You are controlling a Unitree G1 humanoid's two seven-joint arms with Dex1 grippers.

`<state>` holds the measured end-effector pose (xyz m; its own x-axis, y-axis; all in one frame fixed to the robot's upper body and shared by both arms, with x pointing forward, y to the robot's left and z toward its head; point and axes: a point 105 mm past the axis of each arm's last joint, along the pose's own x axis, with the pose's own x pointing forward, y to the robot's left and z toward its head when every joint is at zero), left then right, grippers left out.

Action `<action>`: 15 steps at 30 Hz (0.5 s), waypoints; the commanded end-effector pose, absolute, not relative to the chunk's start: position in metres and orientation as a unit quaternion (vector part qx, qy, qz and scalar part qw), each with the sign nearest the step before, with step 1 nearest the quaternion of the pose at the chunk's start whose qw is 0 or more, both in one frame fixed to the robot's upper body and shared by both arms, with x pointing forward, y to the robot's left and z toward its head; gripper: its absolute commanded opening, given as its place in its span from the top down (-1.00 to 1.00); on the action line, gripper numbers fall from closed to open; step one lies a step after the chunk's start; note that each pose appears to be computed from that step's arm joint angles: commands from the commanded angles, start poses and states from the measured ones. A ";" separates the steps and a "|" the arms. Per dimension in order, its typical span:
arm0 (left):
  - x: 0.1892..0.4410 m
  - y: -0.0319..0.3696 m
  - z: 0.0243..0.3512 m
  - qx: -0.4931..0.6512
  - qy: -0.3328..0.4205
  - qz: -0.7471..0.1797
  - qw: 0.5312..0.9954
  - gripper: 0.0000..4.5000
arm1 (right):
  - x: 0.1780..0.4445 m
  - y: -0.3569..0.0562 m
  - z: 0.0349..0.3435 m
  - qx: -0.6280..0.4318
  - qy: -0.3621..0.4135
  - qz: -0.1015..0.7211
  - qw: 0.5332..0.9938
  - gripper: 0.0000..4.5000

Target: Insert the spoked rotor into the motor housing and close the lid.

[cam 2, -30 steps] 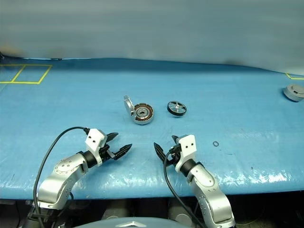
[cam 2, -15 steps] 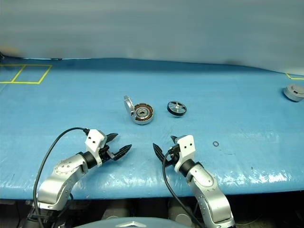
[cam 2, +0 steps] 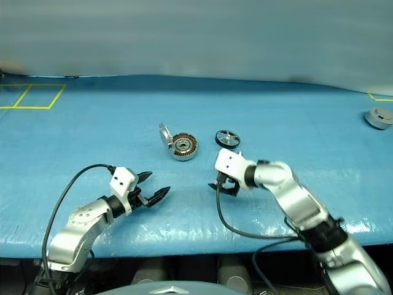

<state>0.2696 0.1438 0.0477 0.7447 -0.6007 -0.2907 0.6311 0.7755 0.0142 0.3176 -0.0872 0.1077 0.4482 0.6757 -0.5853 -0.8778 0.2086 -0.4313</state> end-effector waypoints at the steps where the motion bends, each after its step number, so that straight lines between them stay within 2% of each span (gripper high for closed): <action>1: 0.270 0.138 0.062 0.069 0.102 -0.341 0.932 -1.00 | 0.336 -0.068 0.118 -0.438 0.115 0.531 0.716 -0.99; 6: 0.261 0.135 0.061 0.067 0.095 -0.341 0.933 -1.00 | 0.373 -0.041 0.128 -0.542 0.081 0.517 0.658 -0.99; 15: 0.247 0.133 0.054 0.052 0.099 -0.326 0.939 -1.00 | 0.390 -0.016 0.126 -0.618 0.079 0.550 0.556 -0.99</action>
<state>0.2468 0.1370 0.0393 0.7574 -0.5927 -0.2741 0.6154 0.7882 -0.0037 0.3879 -0.0184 0.1182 0.3853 0.5184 -0.7634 -0.7347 -0.3282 -0.5937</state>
